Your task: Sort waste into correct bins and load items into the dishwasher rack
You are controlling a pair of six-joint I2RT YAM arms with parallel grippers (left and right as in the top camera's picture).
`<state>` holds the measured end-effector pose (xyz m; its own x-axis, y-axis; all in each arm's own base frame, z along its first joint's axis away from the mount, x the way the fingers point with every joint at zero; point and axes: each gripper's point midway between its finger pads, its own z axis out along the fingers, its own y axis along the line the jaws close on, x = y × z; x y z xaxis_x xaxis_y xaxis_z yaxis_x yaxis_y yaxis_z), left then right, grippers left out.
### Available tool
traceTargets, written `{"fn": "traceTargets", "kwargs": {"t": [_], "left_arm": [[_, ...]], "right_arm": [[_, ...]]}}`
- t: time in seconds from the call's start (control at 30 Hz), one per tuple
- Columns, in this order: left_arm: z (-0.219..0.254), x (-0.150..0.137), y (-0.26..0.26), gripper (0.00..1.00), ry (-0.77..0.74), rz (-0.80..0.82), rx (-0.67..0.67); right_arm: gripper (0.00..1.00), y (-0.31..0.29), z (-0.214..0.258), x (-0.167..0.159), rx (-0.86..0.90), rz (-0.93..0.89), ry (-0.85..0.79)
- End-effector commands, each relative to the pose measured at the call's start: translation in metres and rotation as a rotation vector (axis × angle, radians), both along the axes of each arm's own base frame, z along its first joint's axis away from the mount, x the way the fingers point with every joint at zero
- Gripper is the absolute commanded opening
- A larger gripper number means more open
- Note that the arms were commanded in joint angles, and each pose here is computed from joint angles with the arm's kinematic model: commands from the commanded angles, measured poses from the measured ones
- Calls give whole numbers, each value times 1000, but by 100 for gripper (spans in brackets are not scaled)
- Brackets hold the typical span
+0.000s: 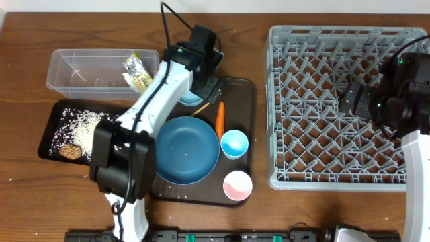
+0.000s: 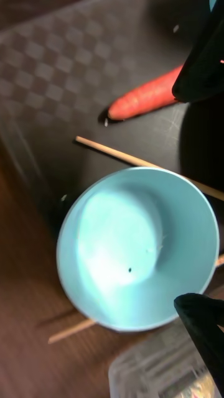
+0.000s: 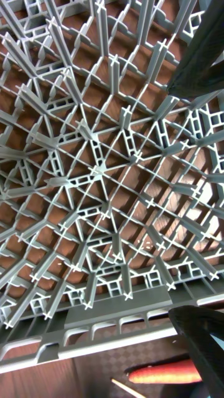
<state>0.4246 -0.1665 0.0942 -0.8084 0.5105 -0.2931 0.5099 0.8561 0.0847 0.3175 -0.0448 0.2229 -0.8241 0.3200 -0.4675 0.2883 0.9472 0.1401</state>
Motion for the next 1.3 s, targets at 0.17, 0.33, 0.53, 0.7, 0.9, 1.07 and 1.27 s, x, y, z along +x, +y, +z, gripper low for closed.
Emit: {"fn": "traceTargets", "kwargs": {"t": [0.17, 0.33, 0.53, 0.7, 0.9, 1.07, 1.27], "left_arm": [[-6, -6, -14, 98, 25, -53, -31], [-10, -6, -14, 94, 33, -51, -29], [-13, -5, -15, 94, 34, -26, -37], [-23, -1, -16, 95, 37, -22, -37], [-34, -1, -16, 94, 57, -18, -30], [-37, 0, -17, 95, 56, -18, -30], [-37, 3, -18, 94, 46, -18, -35]], "right_arm": [[99, -4, 6, 1, -13, -11, -17], [99, -4, 6, 1, -13, -10, -16], [99, -4, 6, 1, -12, -10, -16], [99, -4, 5, 1, -12, -10, -15], [99, -4, 5, 0, -12, -10, -13], [99, -4, 5, 0, -12, -10, -14], [99, -4, 5, 0, -12, -10, -13]]}}
